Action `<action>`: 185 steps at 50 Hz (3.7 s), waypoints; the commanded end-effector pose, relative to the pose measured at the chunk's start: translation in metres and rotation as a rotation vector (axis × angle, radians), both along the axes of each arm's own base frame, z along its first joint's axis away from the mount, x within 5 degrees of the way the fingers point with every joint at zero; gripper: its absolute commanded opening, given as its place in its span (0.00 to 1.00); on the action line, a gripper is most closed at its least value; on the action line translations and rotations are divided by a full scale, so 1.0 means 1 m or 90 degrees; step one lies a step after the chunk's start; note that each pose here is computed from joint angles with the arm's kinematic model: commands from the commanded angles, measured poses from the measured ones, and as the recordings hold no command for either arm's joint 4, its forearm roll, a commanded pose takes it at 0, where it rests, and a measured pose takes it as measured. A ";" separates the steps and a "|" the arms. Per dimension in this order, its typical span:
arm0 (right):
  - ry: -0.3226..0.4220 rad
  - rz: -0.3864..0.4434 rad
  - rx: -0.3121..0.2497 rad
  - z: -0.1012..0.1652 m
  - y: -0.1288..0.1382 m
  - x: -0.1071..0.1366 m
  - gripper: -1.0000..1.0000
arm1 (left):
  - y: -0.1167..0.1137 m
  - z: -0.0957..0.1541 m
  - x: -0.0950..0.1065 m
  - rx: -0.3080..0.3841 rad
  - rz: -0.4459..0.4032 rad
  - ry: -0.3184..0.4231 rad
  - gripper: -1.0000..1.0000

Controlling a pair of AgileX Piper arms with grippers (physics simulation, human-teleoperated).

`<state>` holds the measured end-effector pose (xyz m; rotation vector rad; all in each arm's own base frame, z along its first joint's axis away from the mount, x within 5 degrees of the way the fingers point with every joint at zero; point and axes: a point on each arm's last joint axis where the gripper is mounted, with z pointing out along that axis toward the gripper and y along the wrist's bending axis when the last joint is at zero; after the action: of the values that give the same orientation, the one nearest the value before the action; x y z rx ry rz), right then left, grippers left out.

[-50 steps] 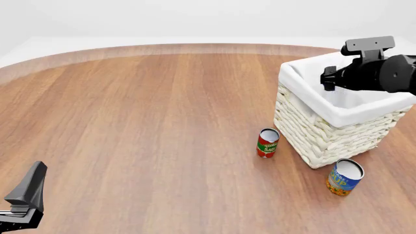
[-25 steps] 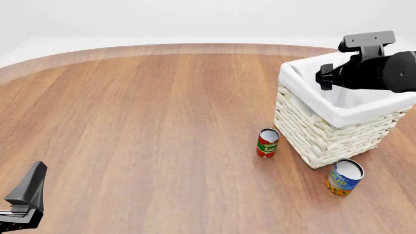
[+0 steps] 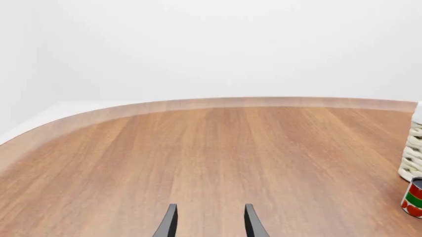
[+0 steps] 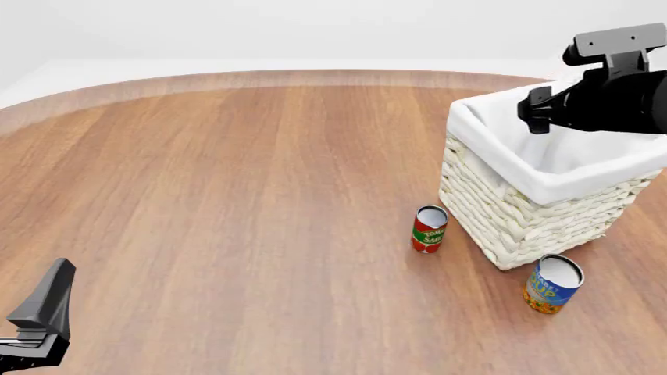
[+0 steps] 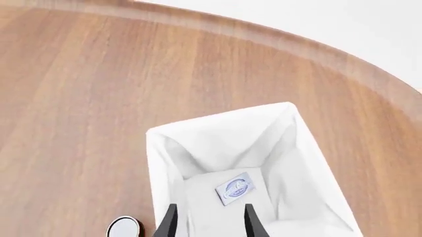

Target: Pick up the alphabet soup and the cream cheese box, and put them in the basket.

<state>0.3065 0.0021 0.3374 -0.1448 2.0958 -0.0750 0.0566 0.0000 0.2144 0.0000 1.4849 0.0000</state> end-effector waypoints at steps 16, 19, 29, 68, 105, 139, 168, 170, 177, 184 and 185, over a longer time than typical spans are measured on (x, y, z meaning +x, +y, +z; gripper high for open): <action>-0.020 0.020 0.004 0.023 0.009 -0.045 1.00 | 0.000 0.000 0.000 0.000 0.000 0.000 1.00; -0.022 0.021 0.005 0.025 0.009 -0.049 1.00 | 0.000 0.000 0.000 0.000 0.000 0.000 1.00; -0.028 0.026 0.002 0.034 0.010 -0.069 1.00 | 0.000 0.000 0.000 0.000 0.000 0.000 1.00; -0.034 0.034 0.006 0.041 0.012 -0.086 1.00 | 0.000 0.000 0.000 0.000 0.000 0.000 1.00; -0.035 0.013 0.005 0.042 0.003 -0.149 1.00 | 0.000 0.000 0.000 0.000 0.000 0.000 1.00; 0.024 -0.010 0.000 0.018 -0.003 -0.179 1.00 | 0.000 0.000 0.000 0.000 0.000 0.000 1.00; 0.074 -0.046 0.033 -0.026 -0.006 -0.184 1.00 | 0.000 0.000 0.000 0.000 0.000 0.000 1.00; 0.077 -0.043 0.028 -0.031 -0.006 -0.184 1.00 | 0.000 0.000 0.000 0.000 0.000 0.000 1.00; 0.085 -0.044 0.028 -0.040 -0.006 -0.182 1.00 | 0.000 0.000 0.000 0.000 0.000 0.000 1.00; 0.094 -0.052 0.022 -0.050 -0.009 -0.177 1.00 | 0.000 0.000 0.000 0.000 0.000 0.000 1.00; 0.096 -0.052 0.020 -0.052 -0.009 -0.177 1.00 | 0.000 0.000 0.000 0.000 0.000 0.000 1.00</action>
<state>0.1267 -0.0050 0.3004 -0.0576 2.2293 -0.0717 0.0566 0.0000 0.2144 0.0000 1.4849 0.0000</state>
